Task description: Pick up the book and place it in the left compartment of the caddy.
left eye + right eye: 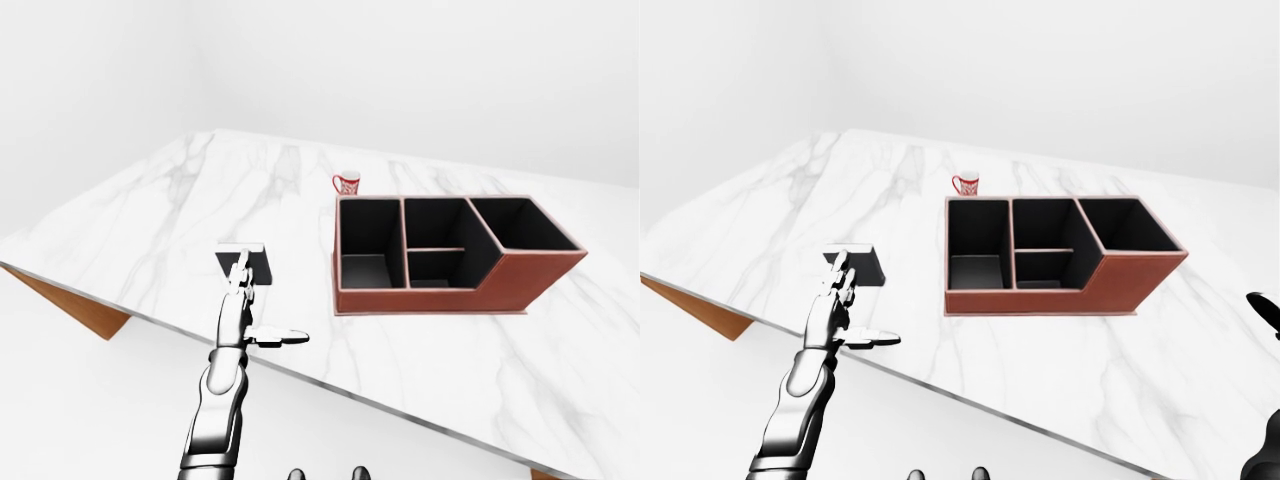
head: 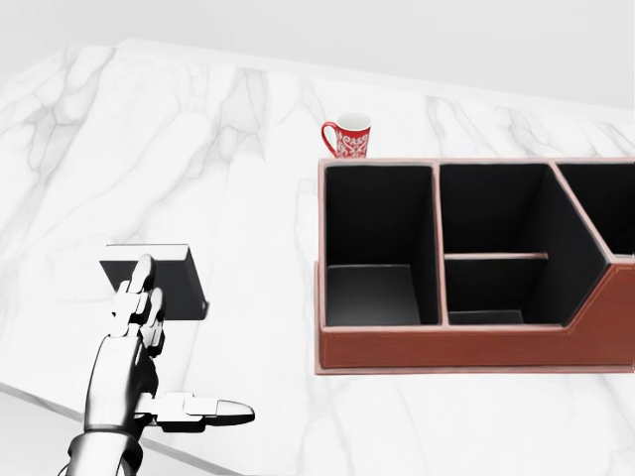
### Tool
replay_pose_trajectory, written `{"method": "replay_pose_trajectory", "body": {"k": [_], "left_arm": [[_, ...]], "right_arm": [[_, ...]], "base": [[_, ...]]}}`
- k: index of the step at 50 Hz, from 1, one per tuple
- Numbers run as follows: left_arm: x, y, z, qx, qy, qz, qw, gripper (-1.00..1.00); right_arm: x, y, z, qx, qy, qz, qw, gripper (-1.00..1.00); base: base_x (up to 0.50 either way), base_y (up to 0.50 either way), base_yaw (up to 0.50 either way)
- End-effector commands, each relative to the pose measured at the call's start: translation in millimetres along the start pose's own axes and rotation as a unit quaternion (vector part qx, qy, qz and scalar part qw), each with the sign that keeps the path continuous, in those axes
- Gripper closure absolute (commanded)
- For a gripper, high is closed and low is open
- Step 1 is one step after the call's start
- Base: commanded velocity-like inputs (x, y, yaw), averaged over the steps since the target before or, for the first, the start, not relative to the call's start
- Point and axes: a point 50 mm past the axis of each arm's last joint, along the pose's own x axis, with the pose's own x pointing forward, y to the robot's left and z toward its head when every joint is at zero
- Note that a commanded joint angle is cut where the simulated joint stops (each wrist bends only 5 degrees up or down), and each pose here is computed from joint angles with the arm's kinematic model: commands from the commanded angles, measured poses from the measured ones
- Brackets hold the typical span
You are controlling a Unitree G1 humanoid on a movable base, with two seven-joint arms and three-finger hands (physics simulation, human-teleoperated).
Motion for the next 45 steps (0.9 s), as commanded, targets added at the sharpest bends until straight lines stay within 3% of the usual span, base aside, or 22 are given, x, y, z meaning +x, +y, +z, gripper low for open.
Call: {"method": "replay_pose_trajectory", "body": {"k": [1,45], "left_arm": [[0.2,0.2,-0.2,0.000,0.000,0.000,1.000,-1.00],[0.2,1.7,0.3,-0.006,-0.006,0.006,1.000,-1.00]], "right_arm": [[-0.1,0.2,0.6,0.001,-0.001,0.001,1.000,-1.00],[-1.1,0.4,3.1,0.009,-0.005,0.000,1.000,-1.00]], "base": [[0.23,0.09,0.00],[0.17,0.06,0.00]]}}
